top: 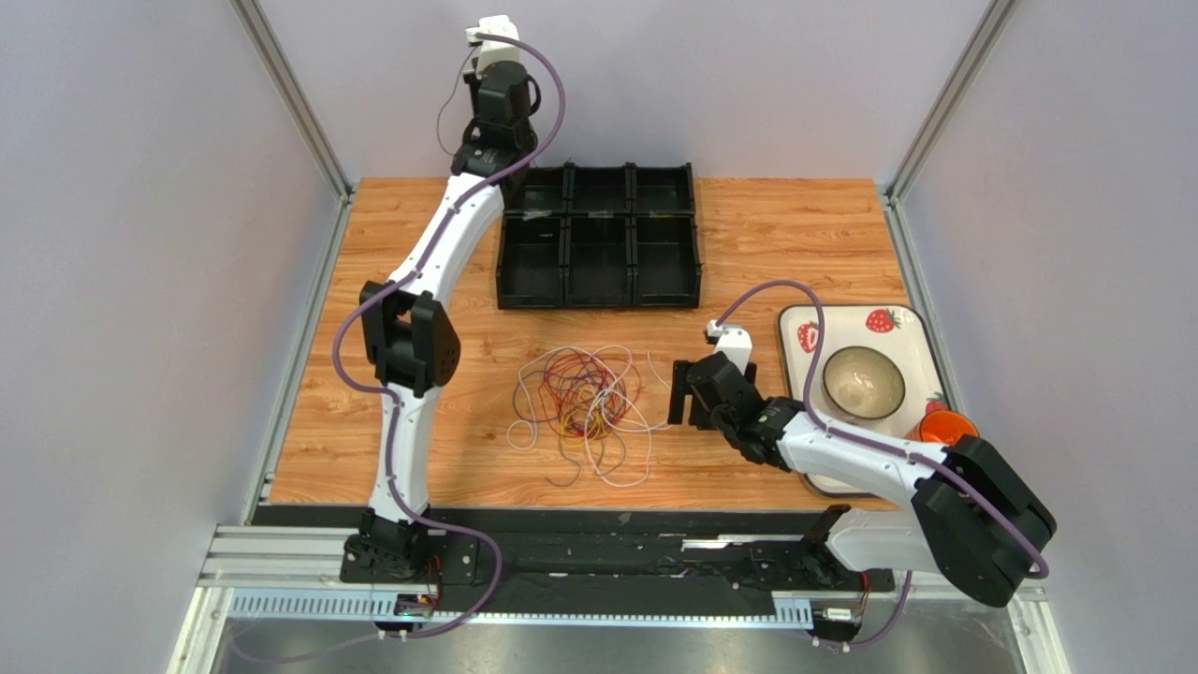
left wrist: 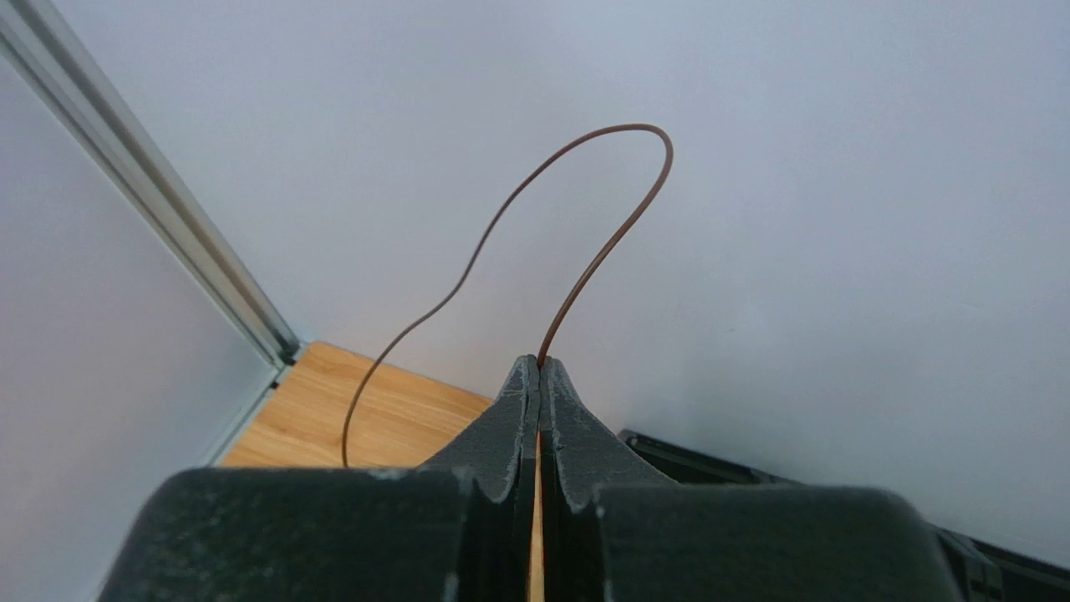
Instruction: Untangle the cables
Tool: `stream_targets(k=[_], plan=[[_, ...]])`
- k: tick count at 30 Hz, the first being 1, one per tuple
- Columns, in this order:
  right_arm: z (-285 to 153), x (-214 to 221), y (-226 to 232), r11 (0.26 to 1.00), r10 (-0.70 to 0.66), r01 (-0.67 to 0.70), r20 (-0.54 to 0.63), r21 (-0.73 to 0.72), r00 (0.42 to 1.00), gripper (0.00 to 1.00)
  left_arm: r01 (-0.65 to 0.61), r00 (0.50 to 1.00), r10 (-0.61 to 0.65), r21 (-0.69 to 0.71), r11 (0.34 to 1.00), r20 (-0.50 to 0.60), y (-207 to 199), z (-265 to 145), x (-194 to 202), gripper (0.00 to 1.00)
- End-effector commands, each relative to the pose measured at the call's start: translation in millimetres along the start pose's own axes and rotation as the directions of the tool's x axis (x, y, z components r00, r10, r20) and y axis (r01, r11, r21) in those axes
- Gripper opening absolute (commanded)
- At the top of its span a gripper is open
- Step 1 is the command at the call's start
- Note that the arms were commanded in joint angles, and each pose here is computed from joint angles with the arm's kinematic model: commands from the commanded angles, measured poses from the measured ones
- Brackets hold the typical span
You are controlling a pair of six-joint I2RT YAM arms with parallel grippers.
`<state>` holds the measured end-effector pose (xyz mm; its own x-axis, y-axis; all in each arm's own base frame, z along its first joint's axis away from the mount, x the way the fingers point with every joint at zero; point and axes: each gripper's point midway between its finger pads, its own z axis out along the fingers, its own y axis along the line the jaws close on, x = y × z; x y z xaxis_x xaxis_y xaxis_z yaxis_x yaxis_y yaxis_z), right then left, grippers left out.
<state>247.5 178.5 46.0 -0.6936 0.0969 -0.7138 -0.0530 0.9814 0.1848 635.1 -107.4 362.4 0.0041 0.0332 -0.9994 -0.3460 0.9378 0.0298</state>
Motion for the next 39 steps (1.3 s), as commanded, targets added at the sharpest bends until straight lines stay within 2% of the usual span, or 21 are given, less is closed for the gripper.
stream_targets(k=[1, 17, 31, 39], plan=[[-0.3, -24.8, 15.5, 0.999, 0.027, -0.024, 0.066, -0.044, 0.997, 0.82, 0.076, 0.997, -0.074, 0.074, 0.994, -0.022, -21.4, 7.9, 18.9, 0.00], [2.5, -23.6, 16.8, 0.999, 0.018, -0.016, 0.056, -0.044, 0.998, 0.82, 0.156, 0.983, -0.138, 0.154, 0.976, -0.120, -50.4, 10.0, 63.0, 0.00], [1.4, -24.3, 17.9, 0.998, 0.022, -0.019, 0.061, -0.051, 0.998, 0.81, 0.187, 0.965, -0.140, 0.206, 0.960, -0.221, -66.9, 4.5, 100.1, 0.00], [1.6, -24.4, 19.0, 0.998, 0.020, -0.017, 0.061, -0.057, 0.998, 0.81, 0.254, 0.945, -0.184, 0.255, 0.933, -0.270, -85.5, 3.2, 116.6, 0.00]])
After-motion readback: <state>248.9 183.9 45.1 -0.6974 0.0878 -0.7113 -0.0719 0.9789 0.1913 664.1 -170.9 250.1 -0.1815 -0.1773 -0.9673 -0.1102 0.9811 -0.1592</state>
